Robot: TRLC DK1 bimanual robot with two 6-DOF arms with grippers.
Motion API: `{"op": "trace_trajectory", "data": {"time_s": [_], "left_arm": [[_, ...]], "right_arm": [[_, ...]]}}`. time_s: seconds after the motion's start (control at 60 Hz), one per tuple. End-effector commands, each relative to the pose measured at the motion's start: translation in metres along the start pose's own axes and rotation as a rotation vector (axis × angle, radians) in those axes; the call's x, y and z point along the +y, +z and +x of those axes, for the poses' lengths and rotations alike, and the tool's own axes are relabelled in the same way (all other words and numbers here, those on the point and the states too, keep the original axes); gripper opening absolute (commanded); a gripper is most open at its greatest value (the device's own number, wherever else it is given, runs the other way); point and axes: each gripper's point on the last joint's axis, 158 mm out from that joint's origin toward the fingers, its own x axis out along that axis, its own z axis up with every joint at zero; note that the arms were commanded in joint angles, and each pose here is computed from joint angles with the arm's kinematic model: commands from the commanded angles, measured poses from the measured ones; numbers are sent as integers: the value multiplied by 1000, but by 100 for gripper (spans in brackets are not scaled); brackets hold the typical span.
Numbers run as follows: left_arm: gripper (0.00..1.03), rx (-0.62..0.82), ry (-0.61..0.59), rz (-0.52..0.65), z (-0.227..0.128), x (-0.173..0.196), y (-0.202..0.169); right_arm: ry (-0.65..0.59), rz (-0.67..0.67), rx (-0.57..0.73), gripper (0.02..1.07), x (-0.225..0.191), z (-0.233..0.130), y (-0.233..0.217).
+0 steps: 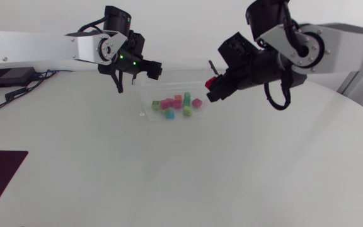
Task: Pick up the duplo bricks and place them in the container
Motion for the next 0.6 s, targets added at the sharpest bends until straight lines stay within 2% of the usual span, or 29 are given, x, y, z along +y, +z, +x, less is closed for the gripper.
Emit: {"op": "trace_trajectory", "data": {"time_s": [0.0, 0.233, 0.583], "left_arm": [[99, -21, 25, 12, -24, 14, 4], [99, -92, 69, 9, -85, 35, 2], [99, -188, 121, 12, -141, 49, -10]], "right_arm": [[-11, -2, -20, 41, -10, -1, 16], [-39, 24, -68, 41, -33, 32, 53], [-45, 30, -93, 41, -34, 107, 79]]}}
